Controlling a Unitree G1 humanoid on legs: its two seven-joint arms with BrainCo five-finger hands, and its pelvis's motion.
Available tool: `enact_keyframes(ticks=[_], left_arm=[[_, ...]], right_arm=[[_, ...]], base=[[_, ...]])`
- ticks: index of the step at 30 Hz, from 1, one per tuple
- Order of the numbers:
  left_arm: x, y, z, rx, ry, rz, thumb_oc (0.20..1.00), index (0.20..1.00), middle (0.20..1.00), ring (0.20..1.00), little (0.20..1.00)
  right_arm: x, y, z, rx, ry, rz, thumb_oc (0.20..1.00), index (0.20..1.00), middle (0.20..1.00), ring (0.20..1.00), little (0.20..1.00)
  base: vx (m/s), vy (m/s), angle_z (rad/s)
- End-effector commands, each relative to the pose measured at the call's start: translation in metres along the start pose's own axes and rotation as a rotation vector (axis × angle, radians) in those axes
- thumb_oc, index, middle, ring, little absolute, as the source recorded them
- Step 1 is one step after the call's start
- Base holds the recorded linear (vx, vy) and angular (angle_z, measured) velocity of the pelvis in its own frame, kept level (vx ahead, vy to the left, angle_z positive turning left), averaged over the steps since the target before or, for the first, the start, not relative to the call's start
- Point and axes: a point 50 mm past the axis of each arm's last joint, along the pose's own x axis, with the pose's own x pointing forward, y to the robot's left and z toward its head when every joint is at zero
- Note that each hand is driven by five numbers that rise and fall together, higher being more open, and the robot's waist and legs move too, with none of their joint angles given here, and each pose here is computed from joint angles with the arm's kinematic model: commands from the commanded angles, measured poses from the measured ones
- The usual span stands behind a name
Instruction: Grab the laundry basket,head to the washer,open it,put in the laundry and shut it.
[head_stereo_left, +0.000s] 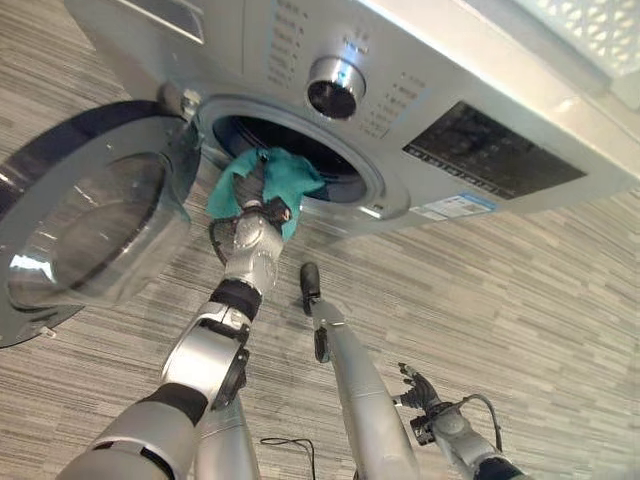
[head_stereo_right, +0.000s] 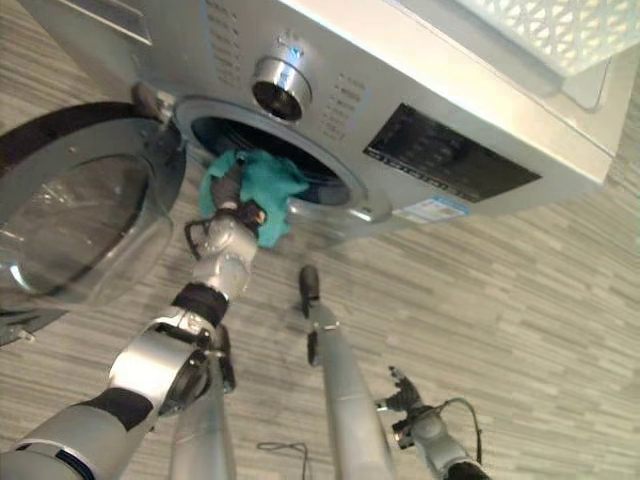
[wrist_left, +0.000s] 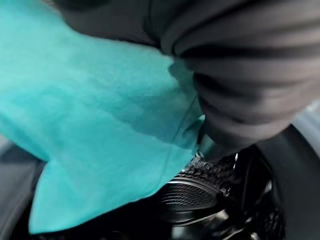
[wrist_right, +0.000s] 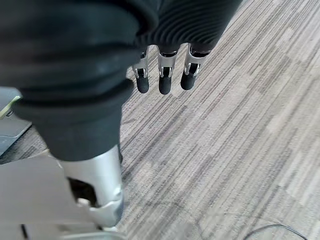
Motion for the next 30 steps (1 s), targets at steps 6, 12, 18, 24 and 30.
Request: enact_keyframes(ticks=[6,12,18,24,30], left_arm=[[-0.006,-0.084,0.055,-0.138,-0.195,-0.231,0.200,0.200,0.200,0.200,0.200],[-0.010,-0.108,0.081,-0.159,-0.273,-0.302,0.200,0.200,0.200,0.200,0.200],[0.011,-0.093,0.173,-0.174,-0.468,-0.213,0.200,0.200,0.200,0.200,0.200],[-0.009,-0.110,0.282,-0.257,-0.685,-0.260,0.200,0.200,0.200,0.200,0.200],[-0.077,-0.197,0.288,-0.286,-0.821,-0.617,0.200,0.200,0.200,0.200,0.200]], right_arm=[[0.002,0.009,0.018,-0.031,-0.081,0.014,1.000,1.000,1.000,1.000,1.000],[0.004,-0.001,0.017,-0.044,-0.071,-0.022,1.000,1.000,1.000,1.000,1.000],[0.002,-0.015,0.025,-0.044,-0.120,-0.050,1.000,1.000,1.000,1.000,1.000],[-0.003,-0.046,0.042,-0.045,-0.211,-0.110,1.000,1.000,1.000,1.000,1.000],[-0.014,-0.072,0.048,-0.104,-0.246,-0.168,1.000,1.000,1.000,1.000,1.000]], base=[[0.02,-0.005,-0.14],[0.02,0.009,-0.15],[0.05,0.019,-0.35],[0.07,0.027,-0.26],[0.07,-0.012,0.01]])
